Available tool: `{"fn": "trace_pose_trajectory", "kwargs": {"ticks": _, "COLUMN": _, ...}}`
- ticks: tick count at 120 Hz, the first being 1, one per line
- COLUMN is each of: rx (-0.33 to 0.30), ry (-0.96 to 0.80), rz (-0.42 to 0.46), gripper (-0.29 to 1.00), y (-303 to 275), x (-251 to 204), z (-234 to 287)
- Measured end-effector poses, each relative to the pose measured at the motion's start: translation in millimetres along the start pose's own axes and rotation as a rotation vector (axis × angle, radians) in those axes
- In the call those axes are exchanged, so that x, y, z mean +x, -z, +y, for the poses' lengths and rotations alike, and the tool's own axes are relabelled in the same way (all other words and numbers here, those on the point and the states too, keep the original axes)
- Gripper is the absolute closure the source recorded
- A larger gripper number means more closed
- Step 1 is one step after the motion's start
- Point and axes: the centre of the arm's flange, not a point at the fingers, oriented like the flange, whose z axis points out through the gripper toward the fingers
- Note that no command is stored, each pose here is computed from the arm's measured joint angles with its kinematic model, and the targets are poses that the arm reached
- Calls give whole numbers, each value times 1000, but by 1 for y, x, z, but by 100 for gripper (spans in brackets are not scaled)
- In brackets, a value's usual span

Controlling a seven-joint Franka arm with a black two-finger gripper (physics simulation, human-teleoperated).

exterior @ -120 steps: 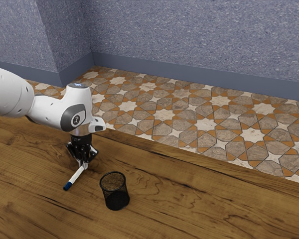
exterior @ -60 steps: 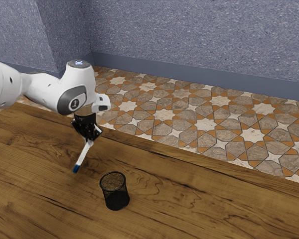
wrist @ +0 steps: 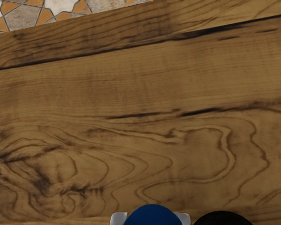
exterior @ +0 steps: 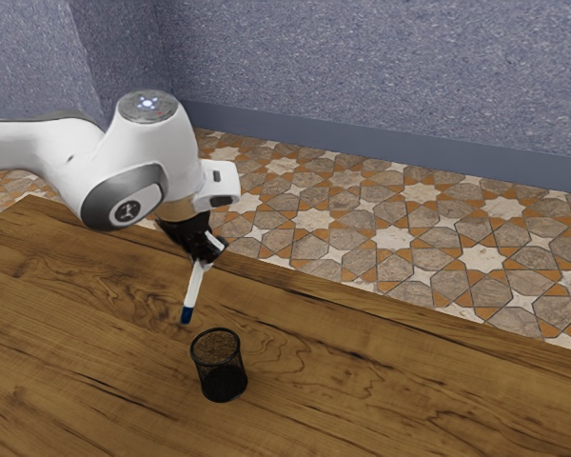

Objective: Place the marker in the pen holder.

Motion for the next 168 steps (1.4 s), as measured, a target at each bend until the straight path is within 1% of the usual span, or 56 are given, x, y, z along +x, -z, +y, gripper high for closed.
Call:
{"fn": "trace_pose_trajectory", "kwargs": {"ticks": 18, "rx": -4, "ry": 28, "rz": 16, "gripper": 78, "y": 2, "x": -4, "z": 23}}
{"fn": "trace_pose_trajectory", "kwargs": {"ticks": 55, "rx": -12, "ry": 108, "rz": 30, "gripper": 78, "y": -3, "x": -6, "z": 38}}
{"fn": "trace_pose_trajectory", "kwargs": {"ticks": 76, "rx": -38, "ry": 147, "rz": 27, "gripper": 40, "y": -1, "x": -7, "z": 47}}
{"fn": "trace_pose_trajectory", "kwargs": {"ticks": 84, "rx": -41, "ry": 160, "rz": 29, "gripper": 29, "y": 1, "x": -7, "z": 48}}
{"fn": "trace_pose_trajectory", "kwargs": {"ticks": 92, "rx": -39, "ry": 174, "rz": 27, "gripper": 21, "y": 2, "x": -7, "z": 45}}
{"fn": "trace_pose_trajectory", "kwargs": {"ticks": 97, "rx": -35, "ry": 200, "rz": 24, "gripper": 18, "y": 2, "x": -2, "z": 34}}
{"fn": "trace_pose_trajectory", "kwargs": {"ticks": 105, "rx": -37, "ry": 264, "rz": 41, "gripper": 13, "y": 10, "x": 21, "z": 7}}
{"fn": "trace_pose_trajectory", "kwargs": {"ticks": 122, "rx": -37, "ry": 355, "rz": 64, "gripper": 7, "y": 71, "x": 86, "z": -52}}
{"fn": "trace_pose_trajectory", "kwargs": {"ticks": 131, "rx": -20, "ry": 381, "rz": 16, "gripper": 5, "y": 83, "x": 97, "z": -88}}
{"fn": "trace_pose_trajectory", "kwargs": {"ticks": 149, "rx": -8, "ry": 413, "rz": -70, "gripper": 2, "y": 90, "x": 112, "z": -151}}
{"fn": "trace_pose_trajectory", "kwargs": {"ticks": 159, "rx": -33, "ry": 434, "rz": -122, "gripper": 2, "y": 92, "x": 111, "z": -177}}
{"fn": "trace_pose_trajectory", "kwargs": {"ticks": 168, "rx": -53, "ry": 425, "rz": -160, "gripper": 1, "y": 90, "x": 108, "z": -185}}
